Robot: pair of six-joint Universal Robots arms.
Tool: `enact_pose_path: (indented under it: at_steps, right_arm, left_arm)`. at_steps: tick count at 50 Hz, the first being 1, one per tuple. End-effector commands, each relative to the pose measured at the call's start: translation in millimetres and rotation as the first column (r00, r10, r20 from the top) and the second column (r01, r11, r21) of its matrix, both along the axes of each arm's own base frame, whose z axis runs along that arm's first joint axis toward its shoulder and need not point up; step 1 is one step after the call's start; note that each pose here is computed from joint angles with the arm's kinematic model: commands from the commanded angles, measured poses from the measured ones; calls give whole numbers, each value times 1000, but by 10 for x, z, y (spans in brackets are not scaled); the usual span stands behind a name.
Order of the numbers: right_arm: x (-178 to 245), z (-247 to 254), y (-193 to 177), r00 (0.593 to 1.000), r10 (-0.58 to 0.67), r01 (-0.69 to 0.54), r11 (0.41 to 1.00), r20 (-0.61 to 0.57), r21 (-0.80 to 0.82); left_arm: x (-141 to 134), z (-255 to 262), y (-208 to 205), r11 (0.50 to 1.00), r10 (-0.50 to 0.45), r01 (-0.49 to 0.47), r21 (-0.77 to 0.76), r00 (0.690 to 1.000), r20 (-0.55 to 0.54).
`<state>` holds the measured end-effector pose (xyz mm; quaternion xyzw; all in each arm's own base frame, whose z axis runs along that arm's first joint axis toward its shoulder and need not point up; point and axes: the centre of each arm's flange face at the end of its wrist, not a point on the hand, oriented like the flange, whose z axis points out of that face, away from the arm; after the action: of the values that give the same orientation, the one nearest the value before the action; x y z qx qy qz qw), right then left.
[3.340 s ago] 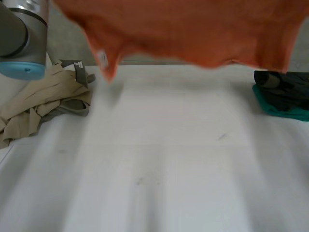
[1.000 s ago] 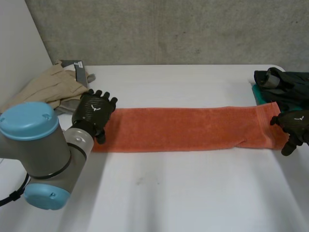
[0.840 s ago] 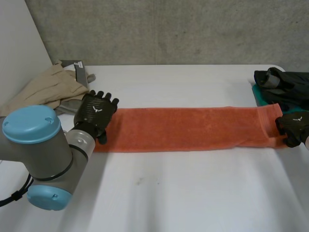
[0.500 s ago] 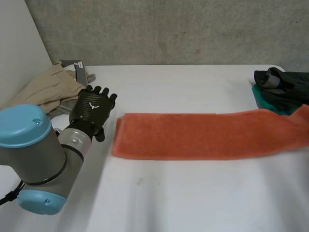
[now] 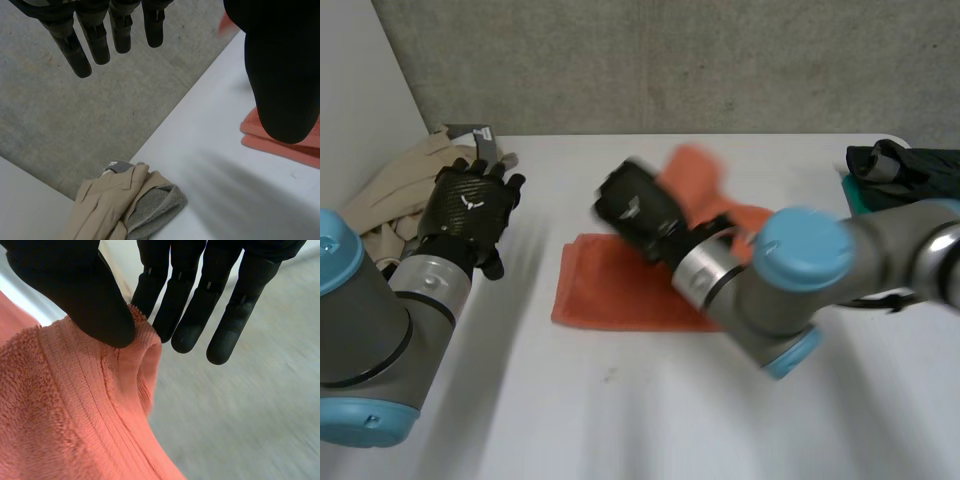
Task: Fold the laundry.
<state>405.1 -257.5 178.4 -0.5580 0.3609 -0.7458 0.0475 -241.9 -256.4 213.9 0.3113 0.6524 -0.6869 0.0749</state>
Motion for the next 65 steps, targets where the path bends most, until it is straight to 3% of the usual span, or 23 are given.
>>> enact_pose_path:
  at_steps: [1,9,15,17,22,26,34,39,44,47,48,51,53,56,59,65]
  right_arm:
    - [275,-606,284,989,134,-128,988,-66,88]
    - [105,-373,234,998,55,-57,976,13,212]
    - [-419,78,-42,971,-214,143,881,110,452]
    - [-555,93,-88,958,-269,186,841,95,508]
    - [-968,-160,-165,915,-398,346,689,-67,637]
    - [-1219,-302,-235,876,-462,431,615,-141,660]
    - [-1463,-581,-365,823,-514,538,571,-241,620]
    - [-1579,-505,-521,777,-566,618,605,-274,503]
    - [-1474,-221,-702,761,-616,648,717,-203,256]
    - [-1187,-3,-568,814,-563,579,804,-141,133]
    - [-935,107,-393,860,-500,507,859,-101,69]
    - [-587,133,-126,924,-377,377,926,-69,0]
    - [-301,-10,181,972,-221,220,975,-85,-12]
    - [-106,-236,499,990,-38,42,999,-135,24]
    - [-61,-422,650,984,58,-45,996,-168,80]
    - [-122,-398,621,990,-2,27,984,-143,178]
  left_arm:
    - [16,-52,22,1000,1,-1,17,1000,6]
    - [-31,7,-34,1000,-7,7,-9,1000,-3]
    - [-246,28,-122,997,-70,69,-31,997,-30]
    - [-344,8,-114,995,-102,100,-28,994,-39]
    - [-589,-133,-105,987,-162,162,6,985,-52]
    - [-736,-282,-97,980,-194,195,31,980,-43]
    - [-858,-370,10,971,-230,232,53,972,-38]
    - [-827,-300,45,972,-229,231,43,972,-42]
    - [-754,-103,100,975,-222,223,8,973,-57]
    - [-699,7,141,976,-217,216,-13,974,-66]
    - [-680,36,149,977,-214,213,-19,974,-68]
    - [-601,100,167,980,-198,197,-30,977,-73]
    - [-551,107,163,982,-186,185,-29,980,-72]
    - [-509,77,144,985,-172,171,-19,983,-68]
    - [-479,58,118,987,-160,159,-12,985,-70]
    - [-444,80,30,991,-136,137,2,981,-140]
